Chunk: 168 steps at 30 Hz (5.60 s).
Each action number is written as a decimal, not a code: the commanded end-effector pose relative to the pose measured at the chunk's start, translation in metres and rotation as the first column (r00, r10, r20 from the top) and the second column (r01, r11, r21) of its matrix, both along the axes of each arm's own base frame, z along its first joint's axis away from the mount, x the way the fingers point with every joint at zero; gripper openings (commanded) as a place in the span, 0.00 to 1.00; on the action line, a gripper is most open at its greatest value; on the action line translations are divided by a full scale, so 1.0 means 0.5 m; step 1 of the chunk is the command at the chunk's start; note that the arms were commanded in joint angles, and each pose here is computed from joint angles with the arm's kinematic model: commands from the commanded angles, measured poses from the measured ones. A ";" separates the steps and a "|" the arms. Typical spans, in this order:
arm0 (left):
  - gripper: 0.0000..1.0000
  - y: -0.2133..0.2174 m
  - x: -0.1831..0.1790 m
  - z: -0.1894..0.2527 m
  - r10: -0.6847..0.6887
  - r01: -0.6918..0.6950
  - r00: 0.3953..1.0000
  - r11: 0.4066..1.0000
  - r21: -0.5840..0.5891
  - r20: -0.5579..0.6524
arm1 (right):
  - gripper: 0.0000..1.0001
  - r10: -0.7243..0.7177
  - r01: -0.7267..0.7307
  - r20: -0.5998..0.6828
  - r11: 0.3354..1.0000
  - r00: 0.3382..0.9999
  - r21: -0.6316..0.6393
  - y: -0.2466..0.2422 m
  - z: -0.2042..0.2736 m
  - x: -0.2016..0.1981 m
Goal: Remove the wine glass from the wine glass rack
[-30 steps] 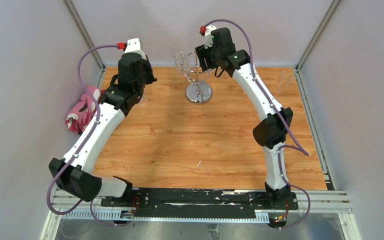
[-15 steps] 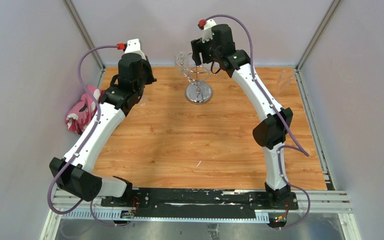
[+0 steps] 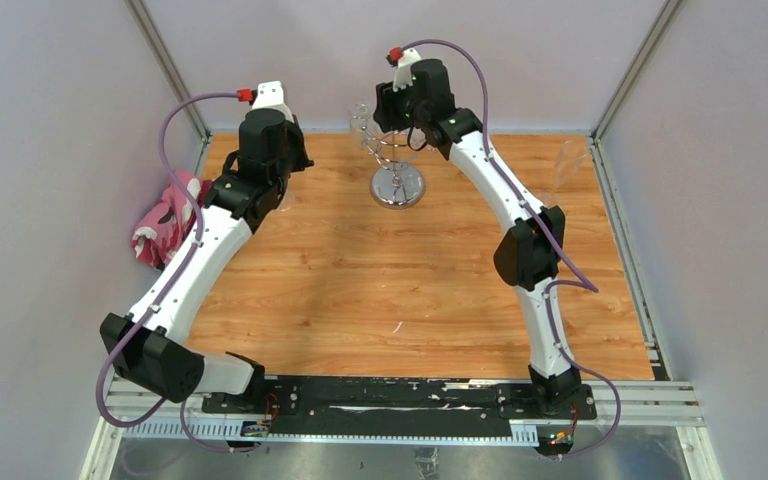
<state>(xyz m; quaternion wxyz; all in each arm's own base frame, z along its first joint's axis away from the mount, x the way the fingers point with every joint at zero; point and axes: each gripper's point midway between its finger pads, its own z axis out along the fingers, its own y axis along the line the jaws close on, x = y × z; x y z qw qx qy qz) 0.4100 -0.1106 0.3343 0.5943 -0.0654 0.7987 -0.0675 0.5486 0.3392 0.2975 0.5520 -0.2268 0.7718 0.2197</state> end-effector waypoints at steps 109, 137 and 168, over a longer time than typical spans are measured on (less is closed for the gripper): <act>0.34 -0.184 0.000 -0.079 -0.700 0.612 0.706 0.526 -0.591 0.108 | 0.68 0.132 -0.122 0.188 0.991 0.973 -0.061 -0.097 0.131 -0.415; 0.36 -0.269 -0.071 -0.158 -0.872 0.679 0.484 0.329 -0.656 0.065 | 0.64 0.026 -0.032 0.278 0.999 0.960 0.017 -0.149 0.182 -0.433; 0.00 -0.280 -0.085 -0.198 -0.866 0.531 0.500 0.317 -0.786 -0.012 | 0.63 0.029 -0.049 0.303 0.997 0.953 0.058 -0.141 0.182 -0.434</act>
